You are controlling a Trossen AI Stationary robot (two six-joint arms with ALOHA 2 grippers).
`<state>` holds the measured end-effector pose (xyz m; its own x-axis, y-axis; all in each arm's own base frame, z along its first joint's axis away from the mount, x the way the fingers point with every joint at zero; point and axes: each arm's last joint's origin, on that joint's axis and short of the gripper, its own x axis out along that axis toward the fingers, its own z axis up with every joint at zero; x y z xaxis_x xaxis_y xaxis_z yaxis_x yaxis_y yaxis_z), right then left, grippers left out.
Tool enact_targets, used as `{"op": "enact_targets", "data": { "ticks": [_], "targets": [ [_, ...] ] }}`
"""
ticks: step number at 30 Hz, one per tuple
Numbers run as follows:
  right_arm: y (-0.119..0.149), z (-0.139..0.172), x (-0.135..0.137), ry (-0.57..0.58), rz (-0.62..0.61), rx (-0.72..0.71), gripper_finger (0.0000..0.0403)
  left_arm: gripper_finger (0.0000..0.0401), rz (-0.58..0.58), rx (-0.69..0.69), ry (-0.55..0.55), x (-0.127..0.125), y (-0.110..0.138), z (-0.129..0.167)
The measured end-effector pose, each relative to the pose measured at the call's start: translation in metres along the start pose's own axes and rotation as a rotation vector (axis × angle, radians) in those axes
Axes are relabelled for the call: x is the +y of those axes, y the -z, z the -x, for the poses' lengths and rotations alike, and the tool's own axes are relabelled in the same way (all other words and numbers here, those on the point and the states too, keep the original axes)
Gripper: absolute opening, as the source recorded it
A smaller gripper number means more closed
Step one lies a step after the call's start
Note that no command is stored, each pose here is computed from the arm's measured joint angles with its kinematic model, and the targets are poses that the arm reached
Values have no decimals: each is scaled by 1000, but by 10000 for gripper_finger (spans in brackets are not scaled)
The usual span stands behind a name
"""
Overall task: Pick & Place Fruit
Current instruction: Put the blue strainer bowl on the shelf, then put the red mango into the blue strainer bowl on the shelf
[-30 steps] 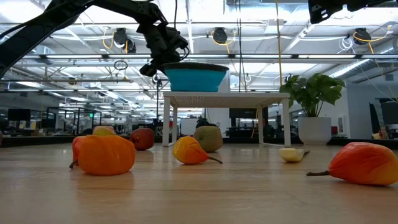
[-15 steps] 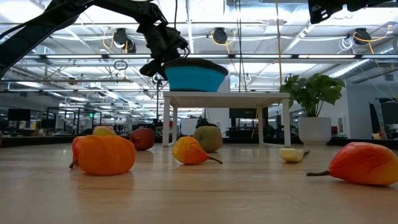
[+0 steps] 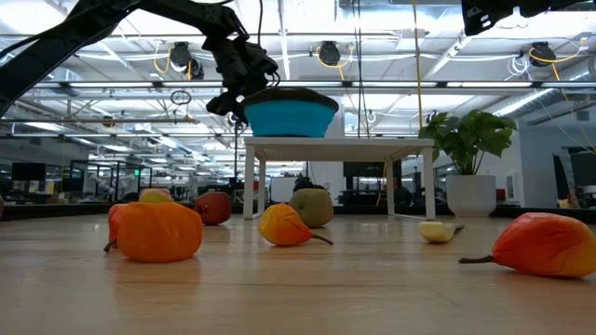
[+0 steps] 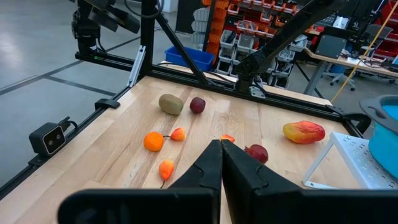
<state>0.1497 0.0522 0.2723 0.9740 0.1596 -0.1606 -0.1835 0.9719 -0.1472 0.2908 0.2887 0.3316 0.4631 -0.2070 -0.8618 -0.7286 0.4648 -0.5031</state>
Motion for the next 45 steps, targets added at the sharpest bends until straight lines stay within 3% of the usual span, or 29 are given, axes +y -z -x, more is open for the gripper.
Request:
{"op": "enact_targets", "data": {
  "ticks": [6,11,14,20,33,45],
  "targets": [
    [0,0,0,0,0,0,0,225,44,-3,80,8,-2,9],
    [0,0,0,1,0,0,0,225,22,-47,66,15,0,23],
    [0,0,0,3,0,0,0,225,26,-89,-3,23,1,34],
    [0,0,0,4,0,1,0,225,88,-135,-251,37,10,52],
    [0,0,0,3,0,0,0,225,142,-324,-451,22,41,97],
    [1,0,0,3,2,10,0,225,303,-484,-506,-8,65,108]
  ]
}}
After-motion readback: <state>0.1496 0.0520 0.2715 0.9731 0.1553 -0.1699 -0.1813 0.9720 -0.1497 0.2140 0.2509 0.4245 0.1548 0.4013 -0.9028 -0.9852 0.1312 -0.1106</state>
